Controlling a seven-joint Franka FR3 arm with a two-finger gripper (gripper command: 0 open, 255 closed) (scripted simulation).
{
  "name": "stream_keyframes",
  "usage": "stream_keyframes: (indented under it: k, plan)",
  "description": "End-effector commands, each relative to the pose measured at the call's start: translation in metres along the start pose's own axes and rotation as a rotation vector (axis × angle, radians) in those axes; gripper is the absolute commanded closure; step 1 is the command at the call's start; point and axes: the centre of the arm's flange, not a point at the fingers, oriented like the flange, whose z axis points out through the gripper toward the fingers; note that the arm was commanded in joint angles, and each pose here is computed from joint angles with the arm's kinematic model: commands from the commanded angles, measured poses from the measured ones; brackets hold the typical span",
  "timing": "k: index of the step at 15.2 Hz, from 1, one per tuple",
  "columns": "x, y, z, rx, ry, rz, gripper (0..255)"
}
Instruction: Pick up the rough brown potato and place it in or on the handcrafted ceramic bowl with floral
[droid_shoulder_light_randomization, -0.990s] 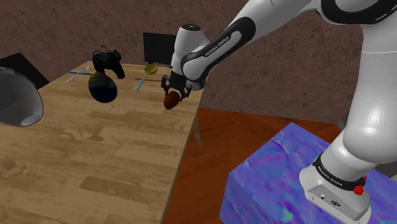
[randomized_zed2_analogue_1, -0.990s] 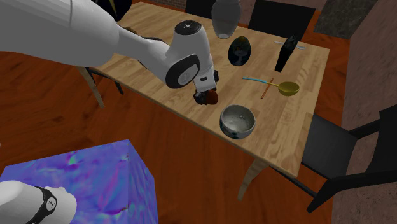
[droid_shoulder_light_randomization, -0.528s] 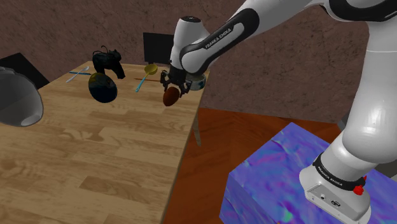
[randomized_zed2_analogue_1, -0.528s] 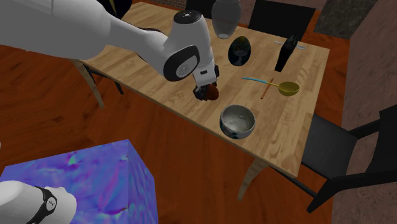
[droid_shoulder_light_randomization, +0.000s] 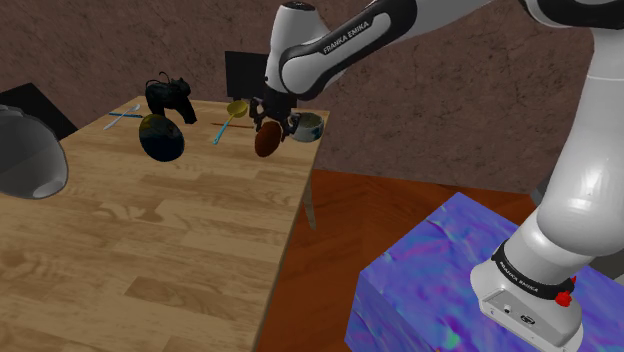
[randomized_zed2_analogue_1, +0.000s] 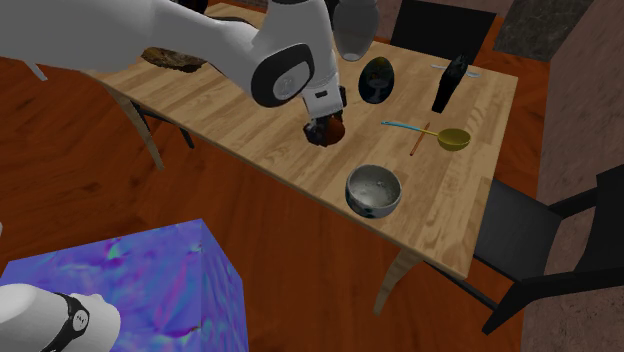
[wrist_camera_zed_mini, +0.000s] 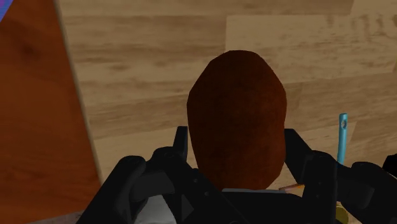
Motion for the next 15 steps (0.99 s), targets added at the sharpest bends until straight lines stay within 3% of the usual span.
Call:
stream_keyframes:
  k: [1,15]
  plan:
    - [-0.001,-0.003,-0.01,0.0,0.0,0.0,255]
    - [0.003,-0.026,-0.079,0.0,0.0,0.0,255]
